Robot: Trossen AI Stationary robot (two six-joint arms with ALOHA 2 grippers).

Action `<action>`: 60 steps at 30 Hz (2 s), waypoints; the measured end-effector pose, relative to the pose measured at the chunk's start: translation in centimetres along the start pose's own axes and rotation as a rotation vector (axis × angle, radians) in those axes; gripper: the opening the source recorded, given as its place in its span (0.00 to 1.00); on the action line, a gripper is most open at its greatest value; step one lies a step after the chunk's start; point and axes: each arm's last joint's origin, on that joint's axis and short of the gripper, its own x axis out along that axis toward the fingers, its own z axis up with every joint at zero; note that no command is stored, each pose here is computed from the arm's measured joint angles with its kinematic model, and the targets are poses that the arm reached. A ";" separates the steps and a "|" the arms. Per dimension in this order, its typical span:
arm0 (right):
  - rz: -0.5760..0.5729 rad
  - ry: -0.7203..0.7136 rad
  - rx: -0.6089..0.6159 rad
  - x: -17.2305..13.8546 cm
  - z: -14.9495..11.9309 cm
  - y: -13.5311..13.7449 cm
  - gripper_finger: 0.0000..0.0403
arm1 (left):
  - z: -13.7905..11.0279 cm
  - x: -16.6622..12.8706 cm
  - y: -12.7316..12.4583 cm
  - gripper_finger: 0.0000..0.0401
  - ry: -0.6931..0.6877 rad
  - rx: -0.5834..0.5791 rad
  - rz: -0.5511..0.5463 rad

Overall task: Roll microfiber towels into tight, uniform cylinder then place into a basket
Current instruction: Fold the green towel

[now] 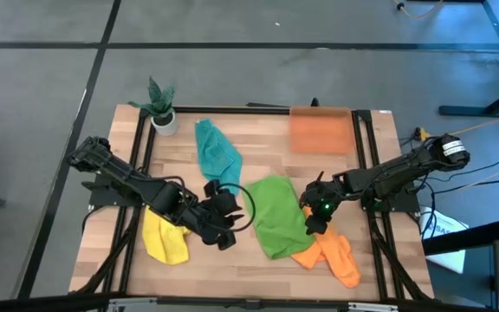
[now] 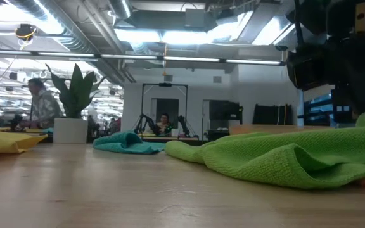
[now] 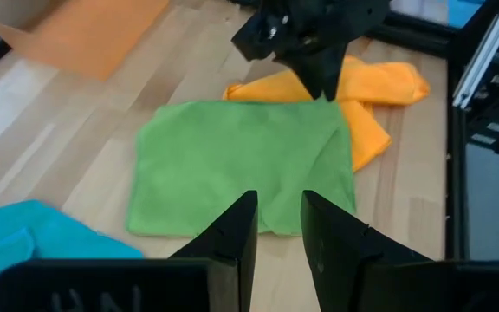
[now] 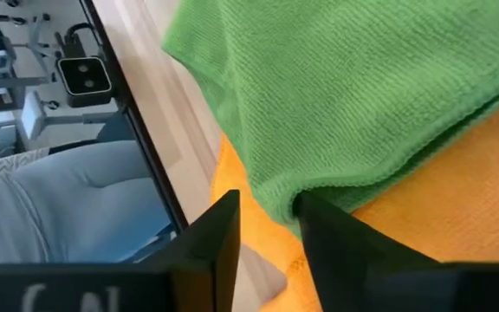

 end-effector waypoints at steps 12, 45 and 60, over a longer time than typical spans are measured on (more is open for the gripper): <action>0.009 0.029 0.106 -0.2 -0.2 0.0 0.31 | -0.4 0.0 0.1 0.21 0.061 -0.007 -0.016; -0.063 -0.609 -0.815 -13.6 -2.2 9.9 0.31 | -2.1 4.3 -1.8 0.21 0.128 0.209 -0.034; -0.212 -0.447 -0.860 -15.6 -3.5 9.9 0.31 | -5.5 11.8 -5.7 0.21 0.116 0.166 -0.128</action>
